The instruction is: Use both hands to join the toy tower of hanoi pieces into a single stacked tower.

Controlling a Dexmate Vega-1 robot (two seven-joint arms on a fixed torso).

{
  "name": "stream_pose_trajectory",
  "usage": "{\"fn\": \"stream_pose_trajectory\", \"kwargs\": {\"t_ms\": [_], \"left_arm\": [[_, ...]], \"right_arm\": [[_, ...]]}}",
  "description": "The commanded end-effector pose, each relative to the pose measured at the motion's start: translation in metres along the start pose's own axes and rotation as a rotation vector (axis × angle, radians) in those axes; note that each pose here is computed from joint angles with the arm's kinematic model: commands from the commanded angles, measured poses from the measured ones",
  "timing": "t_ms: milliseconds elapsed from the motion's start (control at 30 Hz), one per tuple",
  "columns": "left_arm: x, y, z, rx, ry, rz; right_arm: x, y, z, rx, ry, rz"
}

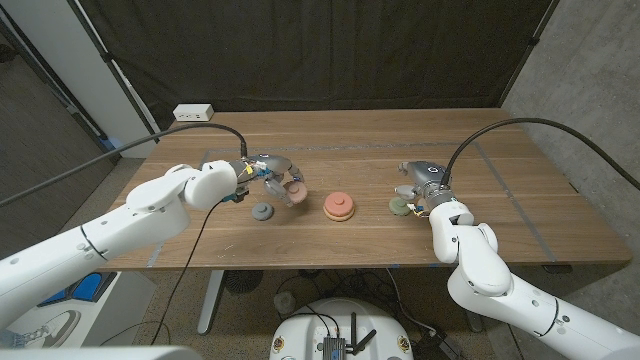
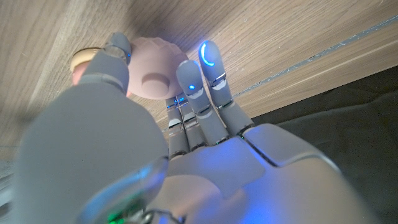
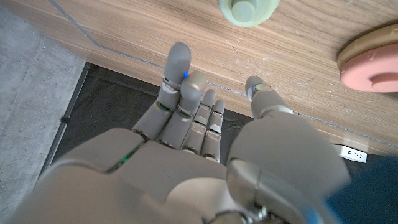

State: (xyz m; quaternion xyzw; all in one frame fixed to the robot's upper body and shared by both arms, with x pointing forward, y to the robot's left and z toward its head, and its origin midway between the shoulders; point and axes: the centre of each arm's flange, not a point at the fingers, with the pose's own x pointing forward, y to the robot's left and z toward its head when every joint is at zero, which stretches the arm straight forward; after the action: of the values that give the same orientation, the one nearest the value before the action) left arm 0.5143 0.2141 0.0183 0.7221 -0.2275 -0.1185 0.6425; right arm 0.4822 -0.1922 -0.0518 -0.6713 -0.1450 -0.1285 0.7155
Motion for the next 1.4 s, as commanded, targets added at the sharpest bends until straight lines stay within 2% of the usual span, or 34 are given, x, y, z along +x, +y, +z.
{"fn": "stream_pose_trajectory", "kwargs": {"t_ms": [33,833,1400], "left_arm": [[0.01,0.005,0.004,-0.003,-0.04,0.01],[0.039,0.017,0.021,0.025,-0.13,0.014],[0.058,0.02,0.043,0.059,-0.216,-0.03]], "right_arm": [[0.001,0.0,-0.002,0.004,0.01,0.003],[0.0,-0.001,-0.009,0.01,0.03,-0.004],[-0.003,0.0,-0.013,0.015,0.04,-0.004]]}}
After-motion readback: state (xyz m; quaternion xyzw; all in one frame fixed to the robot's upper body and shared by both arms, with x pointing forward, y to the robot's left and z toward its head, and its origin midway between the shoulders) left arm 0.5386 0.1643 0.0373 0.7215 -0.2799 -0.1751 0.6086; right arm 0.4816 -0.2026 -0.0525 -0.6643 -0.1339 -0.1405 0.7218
